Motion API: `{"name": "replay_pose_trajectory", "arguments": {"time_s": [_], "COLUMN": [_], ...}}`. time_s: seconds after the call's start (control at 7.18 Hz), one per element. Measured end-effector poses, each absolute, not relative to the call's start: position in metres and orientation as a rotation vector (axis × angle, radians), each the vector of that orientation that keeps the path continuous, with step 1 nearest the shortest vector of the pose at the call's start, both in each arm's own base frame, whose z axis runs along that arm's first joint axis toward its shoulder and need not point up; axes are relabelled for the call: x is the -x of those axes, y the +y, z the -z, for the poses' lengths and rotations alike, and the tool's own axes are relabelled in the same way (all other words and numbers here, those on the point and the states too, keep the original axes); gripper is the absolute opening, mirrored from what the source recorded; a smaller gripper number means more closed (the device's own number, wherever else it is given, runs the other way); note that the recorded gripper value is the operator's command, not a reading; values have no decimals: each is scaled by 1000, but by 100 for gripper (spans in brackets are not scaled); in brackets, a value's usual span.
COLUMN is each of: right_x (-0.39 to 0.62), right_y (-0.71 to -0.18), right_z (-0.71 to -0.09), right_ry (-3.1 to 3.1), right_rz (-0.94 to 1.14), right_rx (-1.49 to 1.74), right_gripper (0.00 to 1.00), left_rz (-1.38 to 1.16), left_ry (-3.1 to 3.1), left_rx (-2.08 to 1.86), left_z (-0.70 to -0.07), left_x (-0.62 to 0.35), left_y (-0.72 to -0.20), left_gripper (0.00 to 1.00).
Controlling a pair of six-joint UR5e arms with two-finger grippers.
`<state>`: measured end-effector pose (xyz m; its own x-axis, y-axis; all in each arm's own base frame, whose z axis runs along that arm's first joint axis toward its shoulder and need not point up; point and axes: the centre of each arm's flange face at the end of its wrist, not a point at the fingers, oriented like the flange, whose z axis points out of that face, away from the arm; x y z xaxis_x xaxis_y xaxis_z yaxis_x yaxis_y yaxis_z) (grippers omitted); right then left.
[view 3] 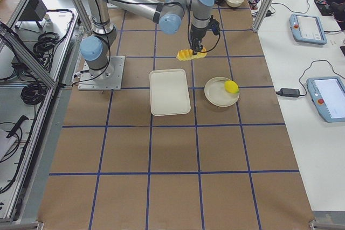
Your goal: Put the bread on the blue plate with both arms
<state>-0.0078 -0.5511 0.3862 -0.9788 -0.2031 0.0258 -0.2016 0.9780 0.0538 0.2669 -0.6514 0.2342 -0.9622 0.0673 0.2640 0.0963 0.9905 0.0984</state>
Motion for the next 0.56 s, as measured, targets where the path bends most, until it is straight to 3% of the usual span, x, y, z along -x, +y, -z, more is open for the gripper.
{"name": "replay_pose_trajectory", "arguments": {"time_s": [0.56], "right_x": [-25], "right_y": [-548], "right_z": [-396], "right_ry": [-3075], "right_rz": [83], "right_rx": [-338], "right_gripper": [37], "left_rz": [208], "left_ry": [-2928], "left_rx": [141], "left_z": [-294], "left_x": [-263], "left_y": [-626], "left_gripper": [1]}}
